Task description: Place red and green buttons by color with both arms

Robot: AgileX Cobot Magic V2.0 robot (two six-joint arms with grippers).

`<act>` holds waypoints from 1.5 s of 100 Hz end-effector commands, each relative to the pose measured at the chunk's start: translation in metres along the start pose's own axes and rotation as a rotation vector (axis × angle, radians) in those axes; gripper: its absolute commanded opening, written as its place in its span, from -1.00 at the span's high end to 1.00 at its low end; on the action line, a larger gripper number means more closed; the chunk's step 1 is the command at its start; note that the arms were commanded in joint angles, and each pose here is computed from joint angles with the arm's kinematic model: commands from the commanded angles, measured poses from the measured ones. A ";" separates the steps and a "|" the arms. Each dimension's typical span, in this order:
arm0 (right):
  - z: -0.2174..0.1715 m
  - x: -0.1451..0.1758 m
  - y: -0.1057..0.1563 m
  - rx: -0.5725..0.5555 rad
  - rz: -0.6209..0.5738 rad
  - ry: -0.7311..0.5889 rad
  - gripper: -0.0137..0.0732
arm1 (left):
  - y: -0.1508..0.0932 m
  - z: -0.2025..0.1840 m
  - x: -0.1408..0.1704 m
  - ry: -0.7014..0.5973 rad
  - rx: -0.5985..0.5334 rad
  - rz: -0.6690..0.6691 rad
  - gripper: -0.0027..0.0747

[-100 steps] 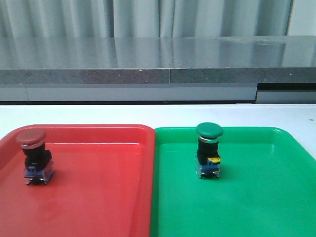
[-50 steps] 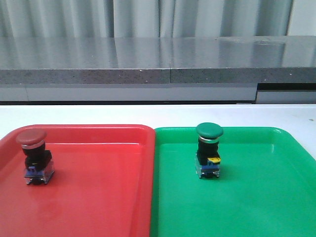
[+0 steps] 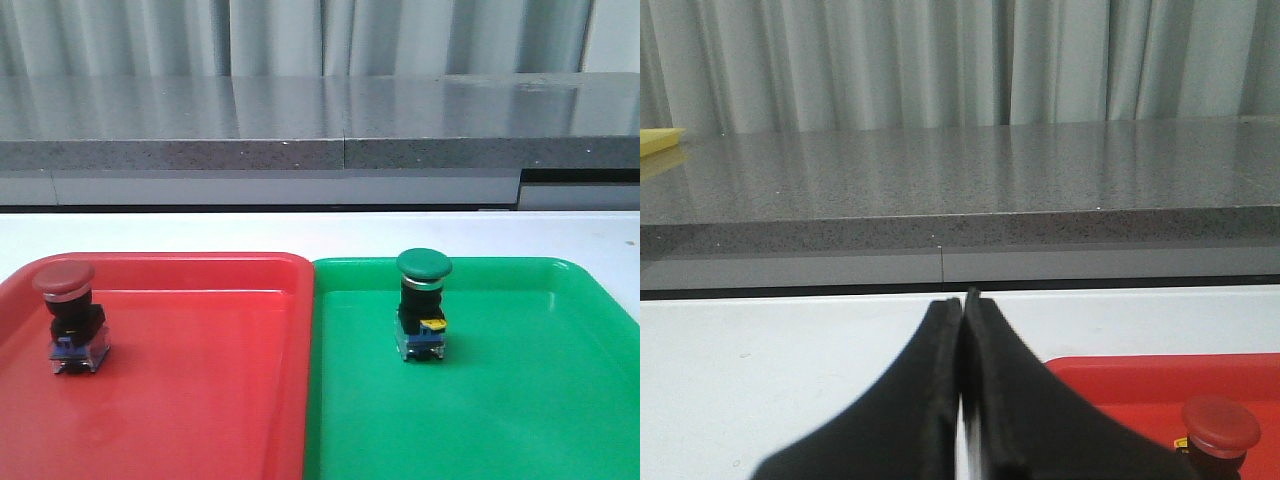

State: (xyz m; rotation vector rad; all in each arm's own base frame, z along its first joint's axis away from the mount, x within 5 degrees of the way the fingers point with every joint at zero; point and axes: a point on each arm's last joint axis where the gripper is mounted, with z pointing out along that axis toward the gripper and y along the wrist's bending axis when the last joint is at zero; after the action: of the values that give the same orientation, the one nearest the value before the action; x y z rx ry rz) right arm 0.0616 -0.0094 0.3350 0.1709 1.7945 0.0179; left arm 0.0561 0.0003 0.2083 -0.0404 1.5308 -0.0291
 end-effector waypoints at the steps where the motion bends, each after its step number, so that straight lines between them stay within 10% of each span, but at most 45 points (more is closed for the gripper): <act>1: -0.008 -0.009 0.000 -0.018 -0.037 -0.135 0.83 | 0.000 -0.003 -0.004 -0.092 0.002 -0.012 0.98; 150: 0.019 0.119 -0.005 -0.096 -0.011 -0.378 0.83 | 0.000 -0.003 -0.004 -0.092 0.002 -0.012 0.98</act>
State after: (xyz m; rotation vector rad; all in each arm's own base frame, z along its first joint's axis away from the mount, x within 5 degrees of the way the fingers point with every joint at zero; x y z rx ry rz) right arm 0.0568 -0.0012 0.2004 0.0942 1.5448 0.0619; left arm 0.0561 0.0003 0.2083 -0.0404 1.5308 -0.0291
